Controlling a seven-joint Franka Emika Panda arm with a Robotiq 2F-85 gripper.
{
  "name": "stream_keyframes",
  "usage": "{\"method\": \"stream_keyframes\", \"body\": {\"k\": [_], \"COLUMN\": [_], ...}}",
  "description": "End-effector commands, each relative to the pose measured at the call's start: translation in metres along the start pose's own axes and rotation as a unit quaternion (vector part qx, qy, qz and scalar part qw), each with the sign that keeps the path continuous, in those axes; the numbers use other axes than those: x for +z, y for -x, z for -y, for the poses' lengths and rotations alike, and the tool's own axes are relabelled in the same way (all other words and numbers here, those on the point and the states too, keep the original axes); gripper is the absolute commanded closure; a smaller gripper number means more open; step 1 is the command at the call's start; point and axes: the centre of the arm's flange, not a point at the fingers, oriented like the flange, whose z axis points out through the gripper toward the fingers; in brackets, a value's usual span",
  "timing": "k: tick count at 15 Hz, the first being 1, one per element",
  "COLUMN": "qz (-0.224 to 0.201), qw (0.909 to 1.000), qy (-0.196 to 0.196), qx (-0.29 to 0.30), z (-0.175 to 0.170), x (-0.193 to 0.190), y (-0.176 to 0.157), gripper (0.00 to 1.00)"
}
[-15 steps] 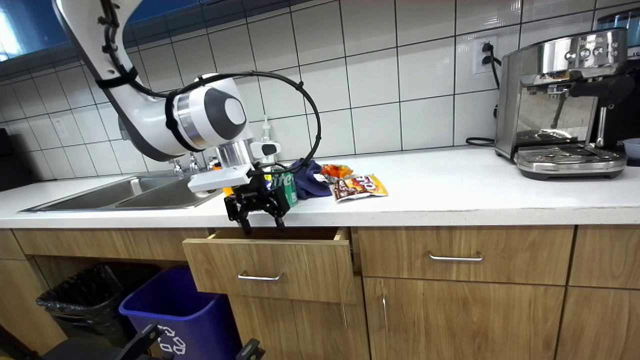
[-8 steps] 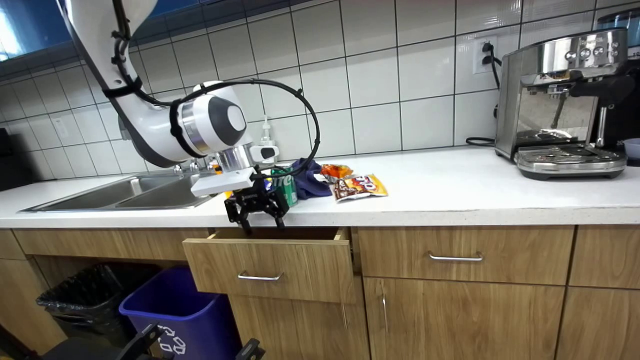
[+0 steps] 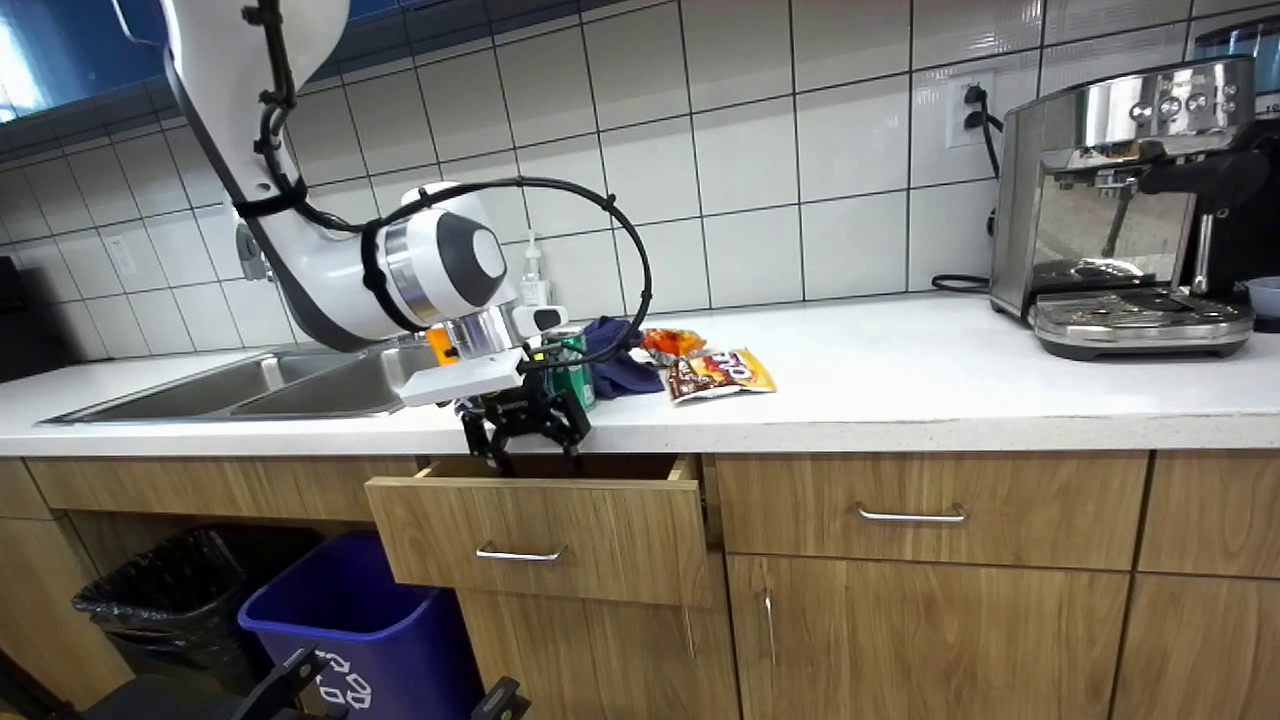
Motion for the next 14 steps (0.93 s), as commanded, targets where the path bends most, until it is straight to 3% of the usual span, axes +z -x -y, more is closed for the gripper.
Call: {"method": "stream_keyframes", "body": {"k": [1, 14], "qz": [-0.004, -0.003], "qw": [1.0, 0.9991], "qy": [0.002, -0.009], "qx": [0.0, 0.042], "z": [-0.001, 0.0], "x": [0.009, -0.001], "y": [-0.007, 0.021], "gripper": [0.0, 0.0]}}
